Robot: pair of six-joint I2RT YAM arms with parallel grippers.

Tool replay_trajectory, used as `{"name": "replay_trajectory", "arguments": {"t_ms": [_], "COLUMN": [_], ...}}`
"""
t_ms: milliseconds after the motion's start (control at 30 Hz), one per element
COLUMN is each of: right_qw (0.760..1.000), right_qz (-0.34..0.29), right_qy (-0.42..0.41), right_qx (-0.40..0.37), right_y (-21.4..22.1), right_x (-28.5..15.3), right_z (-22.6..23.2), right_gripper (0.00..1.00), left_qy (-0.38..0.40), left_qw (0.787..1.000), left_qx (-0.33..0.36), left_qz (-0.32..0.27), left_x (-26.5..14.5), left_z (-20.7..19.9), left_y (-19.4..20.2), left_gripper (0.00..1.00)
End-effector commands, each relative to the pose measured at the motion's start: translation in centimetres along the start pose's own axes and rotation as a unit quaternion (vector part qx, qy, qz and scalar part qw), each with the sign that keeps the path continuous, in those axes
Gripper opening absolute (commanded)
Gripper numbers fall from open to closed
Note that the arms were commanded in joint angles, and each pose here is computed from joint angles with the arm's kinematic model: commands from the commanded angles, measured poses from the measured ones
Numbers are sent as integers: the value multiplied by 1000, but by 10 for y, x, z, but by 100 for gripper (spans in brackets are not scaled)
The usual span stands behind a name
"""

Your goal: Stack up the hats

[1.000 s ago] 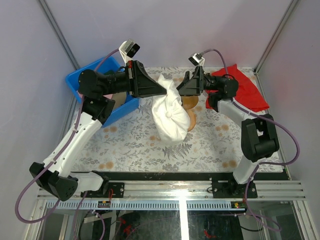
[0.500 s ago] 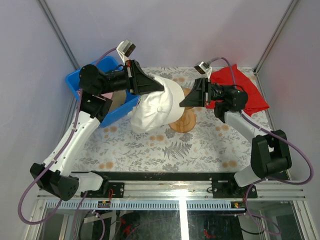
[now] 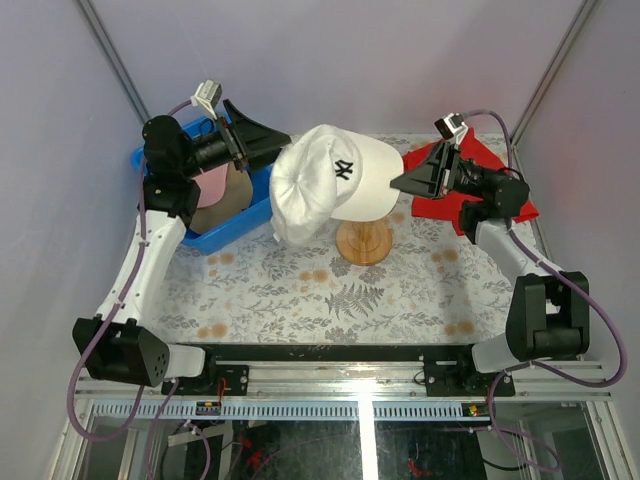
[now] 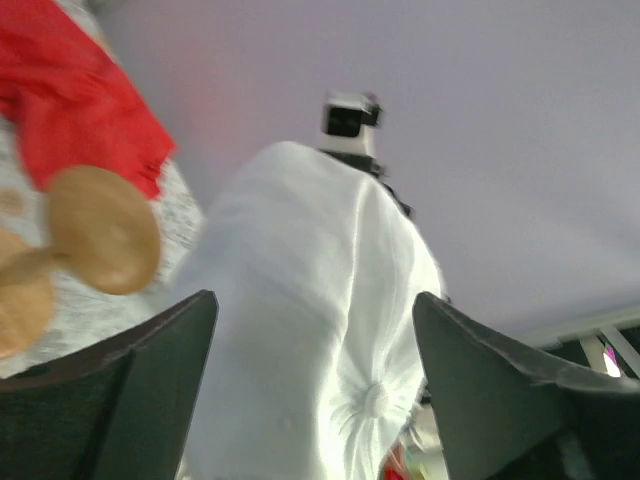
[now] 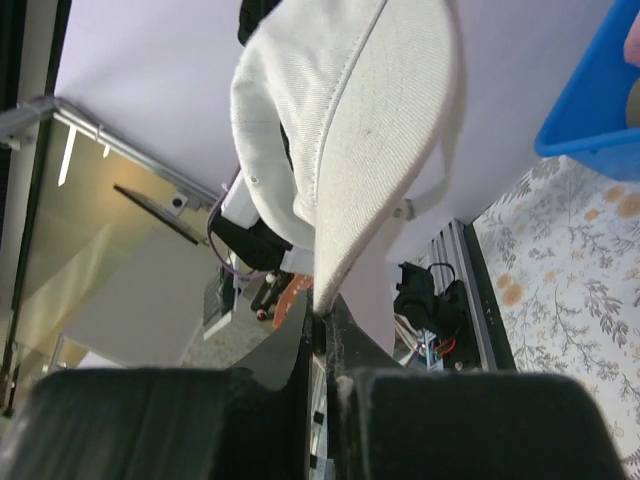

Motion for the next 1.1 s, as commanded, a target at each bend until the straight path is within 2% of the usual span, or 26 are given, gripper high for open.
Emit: {"name": "replay_trajectory", "arguments": {"t_ms": [0,67,167,233,300,500,767,1067], "right_qw": [998,997,992,990,986,976,966,962], "right_qz": [-55,-68,-81,-85,-92,-105,-114,-126], "right_qy": [11,30,58,77,91,135,169,171], "right_qx": [7,35,71,86,108,133,161,169], "right_y": [-34,-39,-40,-41,-43,-51,-41,-11], "right_x": [3,2,-3,-7,-11,-26,-55,-74], "right_z": [6,-5,-25,-35,-45,-71,-103,-102], "right_gripper": [0,0,0,0,0,0,0,0], "left_qy": [-92,-160,-251,-285,-296,-298,-300,-307], "left_qw": [991,976,941,924,917,914,923,927], "left_qx": [-7,-19,-62,-83,-94,-134,-113,-110], "left_qz": [-94,-146,-217,-243,-250,-239,-213,-185], "left_x": [-22,-45,-78,-93,-100,-103,-102,-96], "left_z": [34,58,95,114,128,159,168,184], "left_y": [-49,-64,-70,-62,-51,-25,-16,-9], "left_gripper": [83,88,89,90,90,89,89,87]}}
Point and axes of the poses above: each gripper's point midway between its finger pads, its own x axis out along the fingers, its own z axis along the line the jaws close on, y = z × x, the point moved 2 cm from there along -x, back along the fingers, and after that the axes turned 2 degrees about -x, right-handed, at the moved point
